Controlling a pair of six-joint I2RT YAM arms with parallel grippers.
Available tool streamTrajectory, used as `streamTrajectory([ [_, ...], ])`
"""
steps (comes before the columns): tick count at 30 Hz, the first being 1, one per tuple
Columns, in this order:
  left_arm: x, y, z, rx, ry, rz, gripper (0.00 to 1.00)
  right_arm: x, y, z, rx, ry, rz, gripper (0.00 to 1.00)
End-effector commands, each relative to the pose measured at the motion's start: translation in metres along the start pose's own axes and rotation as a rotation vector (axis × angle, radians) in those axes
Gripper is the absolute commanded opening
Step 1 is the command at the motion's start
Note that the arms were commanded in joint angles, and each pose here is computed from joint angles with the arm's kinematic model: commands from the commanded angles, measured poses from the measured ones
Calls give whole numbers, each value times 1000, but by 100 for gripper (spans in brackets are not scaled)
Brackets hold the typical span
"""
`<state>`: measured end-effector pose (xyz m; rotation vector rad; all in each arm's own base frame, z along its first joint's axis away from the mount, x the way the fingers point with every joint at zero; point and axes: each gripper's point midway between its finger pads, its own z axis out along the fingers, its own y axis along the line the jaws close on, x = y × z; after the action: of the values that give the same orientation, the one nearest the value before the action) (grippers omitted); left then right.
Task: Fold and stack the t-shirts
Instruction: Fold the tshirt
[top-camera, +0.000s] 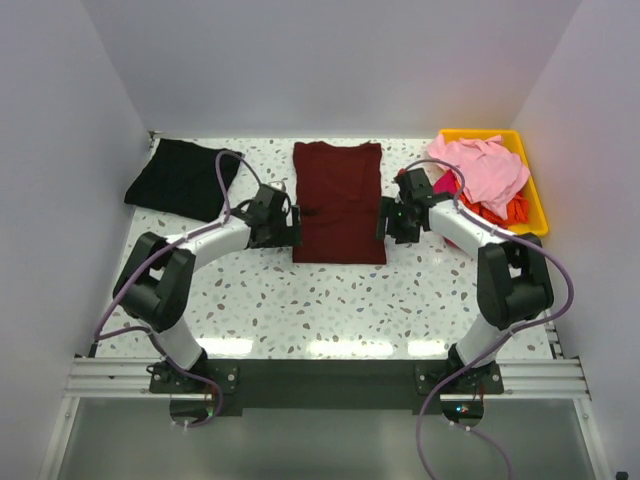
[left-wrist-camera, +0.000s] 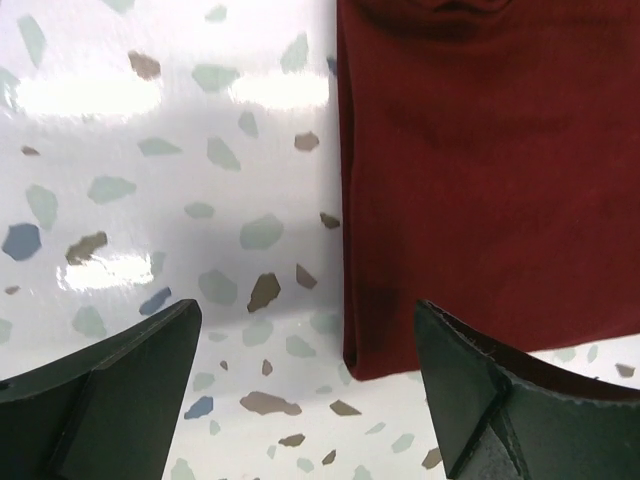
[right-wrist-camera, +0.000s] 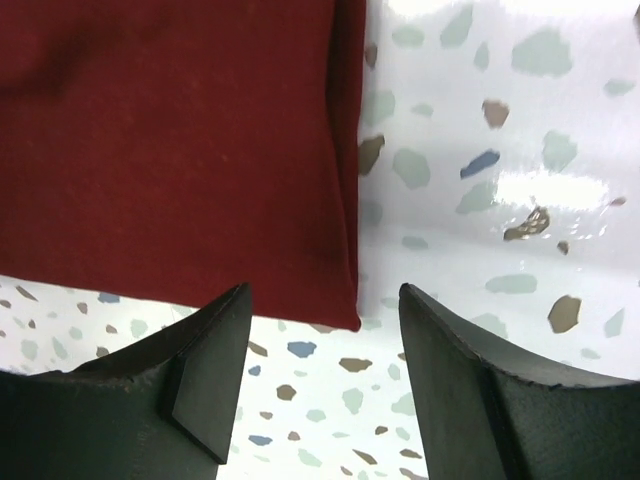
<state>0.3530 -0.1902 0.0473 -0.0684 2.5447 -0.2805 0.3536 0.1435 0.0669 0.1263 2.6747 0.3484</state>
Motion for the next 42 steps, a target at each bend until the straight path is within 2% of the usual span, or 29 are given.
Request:
streamTrajectory([
  [1, -9, -20, -9, 78, -68, -20, 91, -5, 15, -10, -85, -55, 16, 63],
  [7, 9, -28, -2, 80, -38, 2, 87, 16, 8, 4, -83, -18, 36, 59],
  [25, 28, -18, 10, -2, 5, 8, 77, 52, -2, 27, -67, 66, 55, 50],
  [28, 32, -13, 10, -17, 8, 6, 77, 55, -1, 26, -66, 70, 50, 47],
  [33, 34, -11, 10, -21, 5, -9, 77, 59, 0, 27, -64, 78, 41, 36],
  [39, 37, -5, 12, -54, 13, -23, 76, 62, -3, 28, -56, 82, 36, 32],
  [42, 39, -2, 8, -65, 15, -26, 72, 64, -4, 28, -49, 86, 34, 32],
])
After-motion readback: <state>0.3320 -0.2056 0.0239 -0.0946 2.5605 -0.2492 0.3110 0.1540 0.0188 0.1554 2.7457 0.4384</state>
